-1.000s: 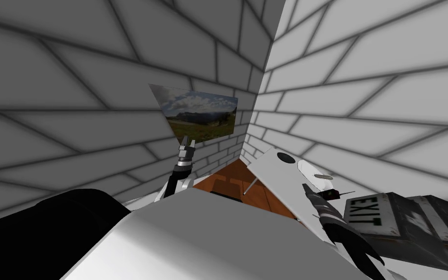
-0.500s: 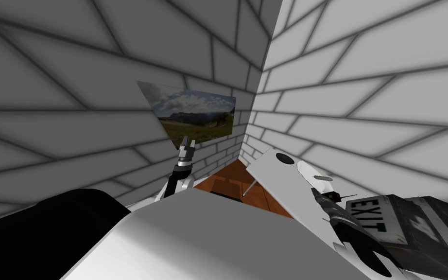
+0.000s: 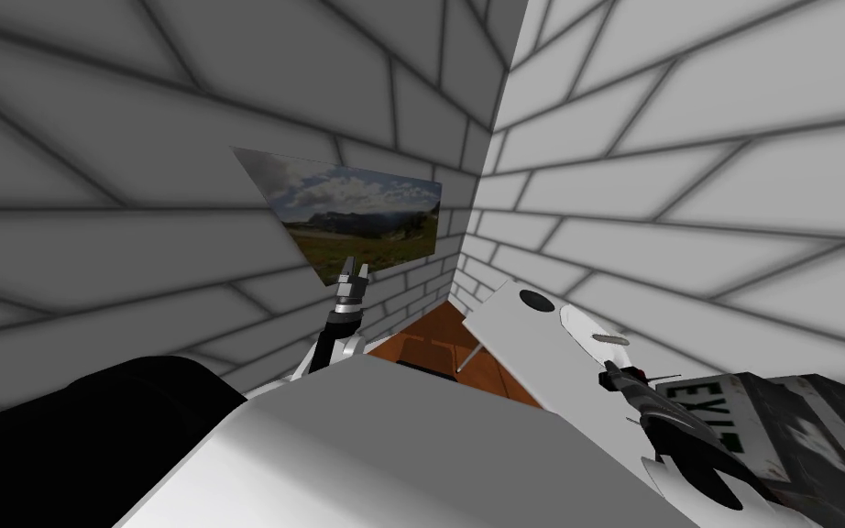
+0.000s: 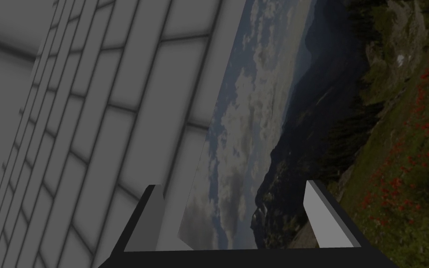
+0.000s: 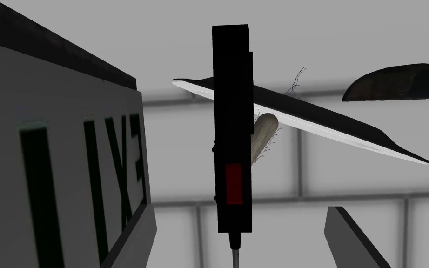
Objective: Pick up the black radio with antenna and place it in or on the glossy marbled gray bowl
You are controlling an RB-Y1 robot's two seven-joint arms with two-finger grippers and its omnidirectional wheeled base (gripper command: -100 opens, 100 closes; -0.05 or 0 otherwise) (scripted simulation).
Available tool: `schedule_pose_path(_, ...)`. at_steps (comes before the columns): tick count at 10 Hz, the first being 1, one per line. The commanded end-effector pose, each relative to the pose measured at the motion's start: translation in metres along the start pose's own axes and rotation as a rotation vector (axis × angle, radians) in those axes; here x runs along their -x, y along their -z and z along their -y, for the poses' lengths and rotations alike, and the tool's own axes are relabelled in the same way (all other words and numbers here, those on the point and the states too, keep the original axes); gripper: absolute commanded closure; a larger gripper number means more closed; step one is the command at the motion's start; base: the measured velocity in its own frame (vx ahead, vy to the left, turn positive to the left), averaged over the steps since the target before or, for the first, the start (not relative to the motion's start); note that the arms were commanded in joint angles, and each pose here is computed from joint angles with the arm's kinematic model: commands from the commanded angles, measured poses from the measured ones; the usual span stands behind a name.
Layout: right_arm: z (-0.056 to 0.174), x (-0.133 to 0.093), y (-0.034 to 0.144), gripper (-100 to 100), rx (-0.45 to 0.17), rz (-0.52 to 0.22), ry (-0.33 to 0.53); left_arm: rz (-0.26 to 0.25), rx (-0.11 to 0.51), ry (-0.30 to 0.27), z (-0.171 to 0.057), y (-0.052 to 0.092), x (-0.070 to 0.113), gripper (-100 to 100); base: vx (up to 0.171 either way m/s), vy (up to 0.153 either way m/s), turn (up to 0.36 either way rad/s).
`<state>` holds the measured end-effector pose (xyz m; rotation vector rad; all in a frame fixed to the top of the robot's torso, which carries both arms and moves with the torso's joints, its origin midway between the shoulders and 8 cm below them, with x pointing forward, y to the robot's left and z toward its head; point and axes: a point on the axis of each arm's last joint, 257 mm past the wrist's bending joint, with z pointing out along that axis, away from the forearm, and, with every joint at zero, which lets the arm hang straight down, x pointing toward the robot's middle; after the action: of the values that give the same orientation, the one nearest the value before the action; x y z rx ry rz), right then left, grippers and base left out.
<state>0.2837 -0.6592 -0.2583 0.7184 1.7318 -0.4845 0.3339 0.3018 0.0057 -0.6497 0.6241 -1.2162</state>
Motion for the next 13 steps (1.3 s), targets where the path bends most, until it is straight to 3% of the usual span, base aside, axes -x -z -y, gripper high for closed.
schedule_pose_path(1, 0.0, 0.0, 0.0, -100, 0.0, 0.0, 0.0, 0.0, 0.0, 0.0, 0.0, 0.0, 0.0, 0, 0.028, -0.003, -0.001)
schedule_pose_path(2, 0.001, 0.0, 0.0, 0, -0.004, -0.001, 0.003, 0.0, 0.0, 0.0, 0.0, 0.0, 0.0, 0, 0.005, -0.001, 0.001)
schedule_pose_path(3, 0.001, 0.0, 0.0, -100, -0.003, 0.0, 0.003, 0.0, 0.0, 0.0, 0.0, 0.0, 0.0, 0, 0.0, 0.0, 0.0)
schedule_pose_path(4, 0.001, 0.0, 0.0, 100, -0.003, 0.0, 0.003, 0.0, 0.0, 0.0, 0.0, 0.0, 0.0, 0, 0.0, 0.0, 0.0)
schedule_pose_path(8, 0.002, 0.0, 0.0, 100, -0.005, -0.001, 0.005, 0.0, 0.0, 0.0, 0.0, 0.0, 0.0, 0, 0.0, -0.001, -0.003)
schedule_pose_path(9, 0.002, 0.0, 0.0, 0, -0.005, -0.001, 0.005, 0.0, 0.0, 0.0, 0.0, 0.0, 0.0, 0, 0.0, 0.0, 0.0)
schedule_pose_path(10, 0.002, 0.0, 0.0, 100, -0.005, -0.001, 0.005, 0.0, 0.0, 0.0, 0.0, 0.0, 0.0, 0, 0.0, 0.0, 0.0)
schedule_pose_path(11, 0.002, 0.0, 0.0, 0, -0.005, -0.001, 0.005, 0.0, 0.0, 0.0, 0.0, 0.0, 0.0, 0, 0.0, 0.0, 0.0)
schedule_pose_path(12, 0.015, -0.004, 0.002, 100, -0.043, -0.013, 0.056, 0.0, 0.0, 0.0, 0.0, 0.0, 0.0, 0, 0.035, 0.071, 0.058)
schedule_pose_path(13, 0.019, -0.005, 0.002, 100, -0.056, -0.017, 0.075, 0.0, 0.0, 0.0, 0.0, 0.0, 0.0, 0, 0.039, 0.137, 0.036)
